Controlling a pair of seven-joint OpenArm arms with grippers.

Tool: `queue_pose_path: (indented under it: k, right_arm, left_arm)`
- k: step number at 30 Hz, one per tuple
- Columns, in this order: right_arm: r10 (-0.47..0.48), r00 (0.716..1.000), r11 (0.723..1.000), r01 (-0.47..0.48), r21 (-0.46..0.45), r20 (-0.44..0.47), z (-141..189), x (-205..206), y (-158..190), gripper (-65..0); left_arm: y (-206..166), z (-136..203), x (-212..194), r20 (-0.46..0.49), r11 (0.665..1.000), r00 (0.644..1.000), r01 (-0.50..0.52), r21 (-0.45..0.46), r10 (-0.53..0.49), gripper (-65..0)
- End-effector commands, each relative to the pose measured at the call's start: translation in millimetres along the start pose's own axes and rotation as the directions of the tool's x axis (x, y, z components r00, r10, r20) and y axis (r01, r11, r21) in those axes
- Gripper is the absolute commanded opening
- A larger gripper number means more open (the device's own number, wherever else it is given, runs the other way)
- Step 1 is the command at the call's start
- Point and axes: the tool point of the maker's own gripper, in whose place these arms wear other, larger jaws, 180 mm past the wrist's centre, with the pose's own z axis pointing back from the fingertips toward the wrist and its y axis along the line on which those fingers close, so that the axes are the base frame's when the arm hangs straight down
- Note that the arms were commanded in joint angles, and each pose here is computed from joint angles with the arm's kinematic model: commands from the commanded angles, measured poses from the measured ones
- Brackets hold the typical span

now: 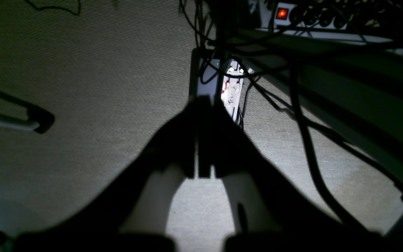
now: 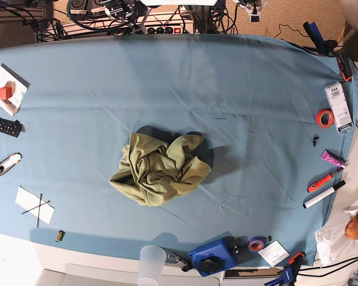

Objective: Layout the t-shirt on the table in an organized manner, then fold the t-shirt properly

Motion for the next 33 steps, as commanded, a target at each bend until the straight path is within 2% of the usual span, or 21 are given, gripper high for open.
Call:
queue_pose_path:
  k: [1,33]
  right_arm:
    - [-0.001,1.0,1.0,0.001,0.003,-0.004,0.7,-2.9,-1.0,-65.0]
    - [0.002,1.0,1.0,-0.002,-0.008,-0.023,2.4,-15.4,-8.2,-65.0]
  left_arm:
    - [0.8,2.0,-4.1,0.002,1.0,1.0,-0.001,0.0,0.001,-65.0]
    - [31.5,18.2,-21.0,0.023,0.999,0.999,0.021,0.042,-0.022,-65.0]
